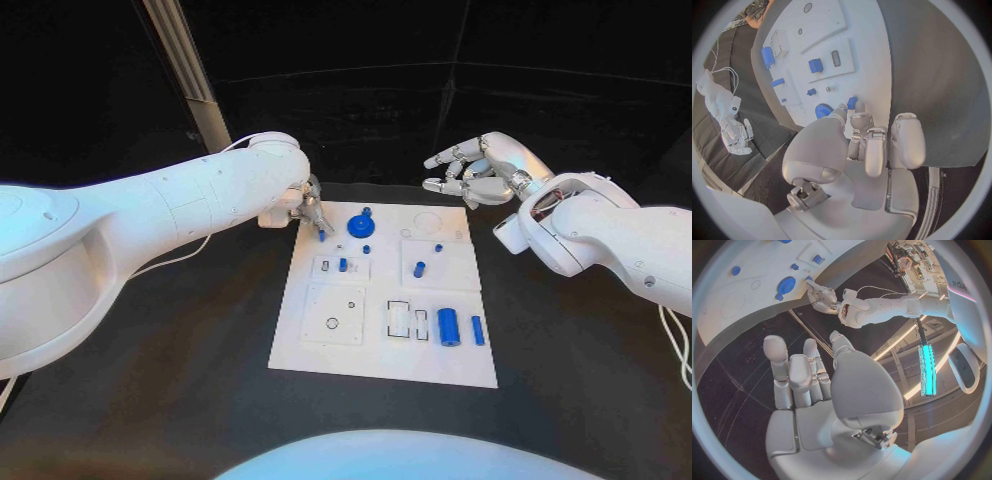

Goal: Assemble the parts on the task board

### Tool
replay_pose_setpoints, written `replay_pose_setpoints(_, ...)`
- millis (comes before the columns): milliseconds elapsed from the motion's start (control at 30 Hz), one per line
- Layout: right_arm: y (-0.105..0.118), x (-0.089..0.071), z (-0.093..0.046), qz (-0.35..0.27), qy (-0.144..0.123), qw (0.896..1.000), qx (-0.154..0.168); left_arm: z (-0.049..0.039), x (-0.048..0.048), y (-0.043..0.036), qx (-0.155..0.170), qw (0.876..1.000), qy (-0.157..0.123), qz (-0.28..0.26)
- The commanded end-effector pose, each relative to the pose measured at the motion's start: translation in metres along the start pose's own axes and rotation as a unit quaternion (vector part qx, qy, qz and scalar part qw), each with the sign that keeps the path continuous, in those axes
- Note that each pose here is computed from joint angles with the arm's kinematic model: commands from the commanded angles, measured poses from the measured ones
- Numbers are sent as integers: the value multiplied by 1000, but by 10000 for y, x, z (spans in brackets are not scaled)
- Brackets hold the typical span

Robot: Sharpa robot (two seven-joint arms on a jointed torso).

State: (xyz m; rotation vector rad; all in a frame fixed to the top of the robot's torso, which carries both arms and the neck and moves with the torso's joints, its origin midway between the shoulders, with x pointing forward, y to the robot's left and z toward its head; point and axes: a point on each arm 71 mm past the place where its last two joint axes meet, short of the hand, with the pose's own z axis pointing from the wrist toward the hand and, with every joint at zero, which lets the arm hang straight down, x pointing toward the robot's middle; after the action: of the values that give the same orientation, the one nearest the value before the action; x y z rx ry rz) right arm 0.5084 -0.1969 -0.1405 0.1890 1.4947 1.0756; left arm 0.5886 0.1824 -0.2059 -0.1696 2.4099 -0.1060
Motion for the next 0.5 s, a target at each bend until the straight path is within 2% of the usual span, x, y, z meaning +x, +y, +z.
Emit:
replay_pose_setpoints(33, 11, -3, 10, 2, 2, 1000, -2, -2, 3, -18, 8, 1000, 6, 8)
replay_pose_setpoints(500, 6, -5, 11, 1, 2, 1000, -1, 4, 1, -9, 10, 1000, 7, 1)
